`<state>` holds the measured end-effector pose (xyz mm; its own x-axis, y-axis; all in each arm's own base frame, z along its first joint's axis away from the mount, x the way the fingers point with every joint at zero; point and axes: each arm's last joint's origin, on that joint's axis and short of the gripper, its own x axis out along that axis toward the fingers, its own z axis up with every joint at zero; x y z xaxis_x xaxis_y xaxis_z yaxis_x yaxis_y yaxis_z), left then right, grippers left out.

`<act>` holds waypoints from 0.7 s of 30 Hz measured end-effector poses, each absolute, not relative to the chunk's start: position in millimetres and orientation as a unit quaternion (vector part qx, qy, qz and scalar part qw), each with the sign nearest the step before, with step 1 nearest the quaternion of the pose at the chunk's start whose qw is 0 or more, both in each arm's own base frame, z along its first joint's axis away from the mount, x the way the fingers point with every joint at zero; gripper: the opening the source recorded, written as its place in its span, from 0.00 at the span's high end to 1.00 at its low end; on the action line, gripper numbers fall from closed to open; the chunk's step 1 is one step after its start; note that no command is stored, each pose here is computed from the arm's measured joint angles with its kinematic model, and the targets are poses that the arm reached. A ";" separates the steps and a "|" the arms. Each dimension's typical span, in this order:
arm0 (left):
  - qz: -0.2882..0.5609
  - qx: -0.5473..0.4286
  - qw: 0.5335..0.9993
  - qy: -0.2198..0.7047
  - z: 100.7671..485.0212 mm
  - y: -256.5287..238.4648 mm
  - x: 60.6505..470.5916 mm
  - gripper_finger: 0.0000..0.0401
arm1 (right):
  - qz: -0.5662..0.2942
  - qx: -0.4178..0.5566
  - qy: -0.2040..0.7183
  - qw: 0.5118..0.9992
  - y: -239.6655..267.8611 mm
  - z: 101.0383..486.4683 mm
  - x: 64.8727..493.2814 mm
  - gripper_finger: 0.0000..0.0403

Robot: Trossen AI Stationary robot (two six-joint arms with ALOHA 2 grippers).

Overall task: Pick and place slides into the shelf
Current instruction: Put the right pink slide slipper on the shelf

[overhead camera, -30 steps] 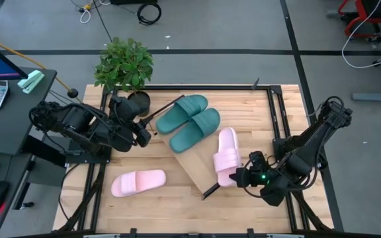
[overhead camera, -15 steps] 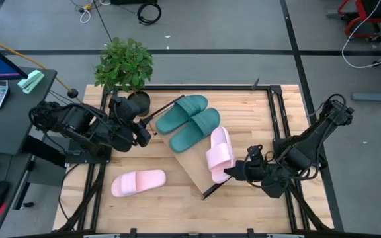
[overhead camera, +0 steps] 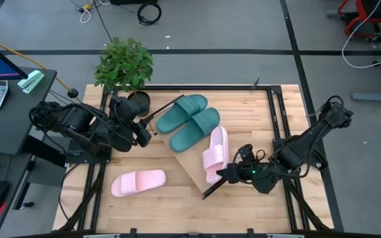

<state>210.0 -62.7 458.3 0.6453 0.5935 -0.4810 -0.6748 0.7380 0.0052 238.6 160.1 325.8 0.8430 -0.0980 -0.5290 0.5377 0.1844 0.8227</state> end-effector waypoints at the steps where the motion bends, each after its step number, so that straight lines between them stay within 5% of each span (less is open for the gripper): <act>1: 0.351 -0.088 0.903 0.232 458.3 -62.7 210.0 0.57 | -0.213 0.604 0.183 0.746 160.3 324.2 241.2 0.49; 21: 0.352 -0.087 0.903 0.232 458.3 -62.7 210.0 0.56 | -0.147 0.621 0.206 0.742 160.0 329.6 256.5 0.44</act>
